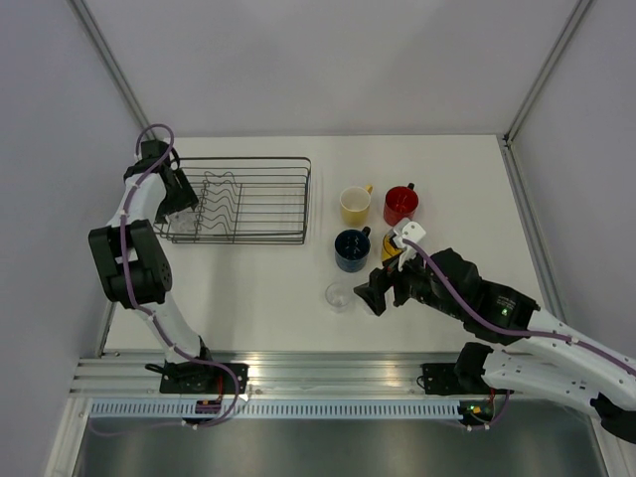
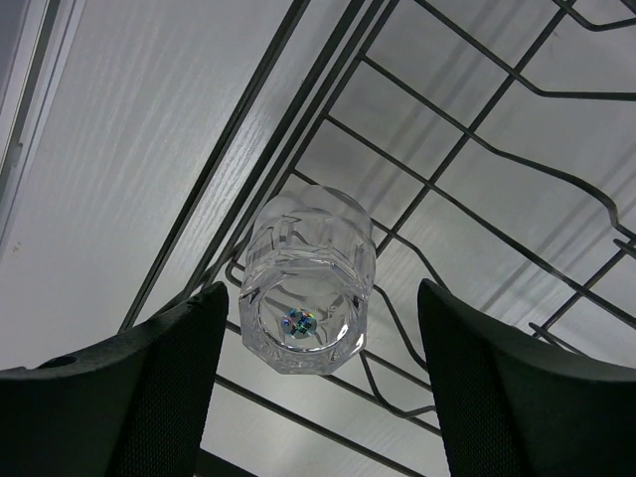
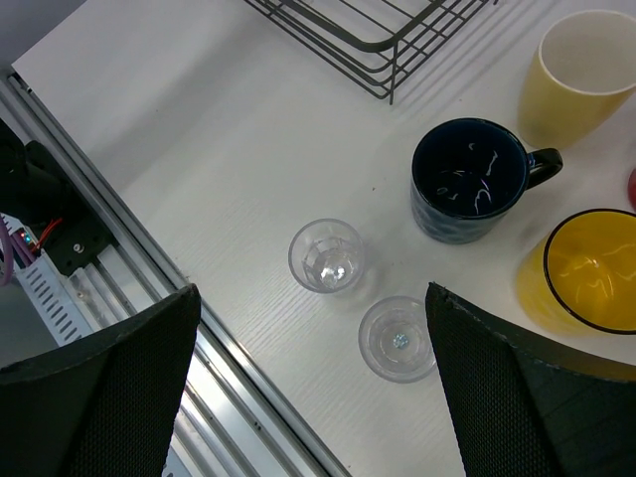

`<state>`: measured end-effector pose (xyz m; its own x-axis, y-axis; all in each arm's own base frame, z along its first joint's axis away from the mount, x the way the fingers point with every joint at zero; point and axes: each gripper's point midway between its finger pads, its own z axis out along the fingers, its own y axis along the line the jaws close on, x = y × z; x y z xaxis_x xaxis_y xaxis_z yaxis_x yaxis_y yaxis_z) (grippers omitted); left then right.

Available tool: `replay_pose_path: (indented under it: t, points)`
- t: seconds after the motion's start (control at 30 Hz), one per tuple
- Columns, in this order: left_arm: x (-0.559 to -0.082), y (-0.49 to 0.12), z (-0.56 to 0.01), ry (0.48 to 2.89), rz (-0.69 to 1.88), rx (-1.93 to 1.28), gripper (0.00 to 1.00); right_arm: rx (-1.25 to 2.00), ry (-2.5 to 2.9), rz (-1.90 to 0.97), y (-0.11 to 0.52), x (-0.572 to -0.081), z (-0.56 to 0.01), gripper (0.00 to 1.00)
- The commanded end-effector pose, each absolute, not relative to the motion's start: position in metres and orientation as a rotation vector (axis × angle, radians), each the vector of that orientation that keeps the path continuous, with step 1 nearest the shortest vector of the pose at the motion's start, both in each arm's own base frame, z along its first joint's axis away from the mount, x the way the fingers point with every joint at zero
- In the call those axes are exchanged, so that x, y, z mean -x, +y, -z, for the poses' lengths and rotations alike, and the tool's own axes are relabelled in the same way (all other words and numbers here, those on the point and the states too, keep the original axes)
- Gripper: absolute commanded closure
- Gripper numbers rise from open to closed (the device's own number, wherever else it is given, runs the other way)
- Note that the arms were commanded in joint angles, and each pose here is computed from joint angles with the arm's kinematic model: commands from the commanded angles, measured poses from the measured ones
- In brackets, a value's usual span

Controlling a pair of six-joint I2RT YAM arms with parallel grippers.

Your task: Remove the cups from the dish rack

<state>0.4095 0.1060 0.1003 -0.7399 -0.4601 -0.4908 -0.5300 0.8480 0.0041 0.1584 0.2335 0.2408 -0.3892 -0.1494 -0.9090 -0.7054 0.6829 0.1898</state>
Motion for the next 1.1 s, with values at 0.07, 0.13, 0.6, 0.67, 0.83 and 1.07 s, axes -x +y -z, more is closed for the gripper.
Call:
replay_pose_path:
  t: [0.07, 0.13, 0.6, 0.67, 0.83, 1.07]
  points:
    - [-0.412, 0.109, -0.099, 2.549, -0.198, 0.72, 0.23, 0.647, 1.848, -0.741, 0.236, -0.16, -0.255, 0.02]
    - [-0.41, 0.11, -0.094, 2.564, -0.213, 0.723, 0.23, 0.646, 1.848, -0.74, 0.235, -0.159, -0.255, 0.02]
    - [-0.408, 0.111, -0.094, 2.554, -0.215, 0.76, 0.53, 0.64, 1.849, -0.734, 0.234, -0.16, -0.256, 0.02]
    - [-0.409, 0.11, -0.1, 2.54, -0.203, 0.758, 0.69, 0.636, 1.848, -0.734, 0.234, -0.161, -0.256, 0.02]
    - [-0.411, 0.106, -0.119, 2.494, -0.165, 0.751, 0.98, 0.637, 1.85, -0.729, 0.233, -0.161, -0.256, 0.02]
    - [-0.411, 0.101, -0.166, 2.383, -0.119, 0.716, 0.98, 0.601, 1.828, -0.708, 0.227, -0.165, -0.261, 0.02]
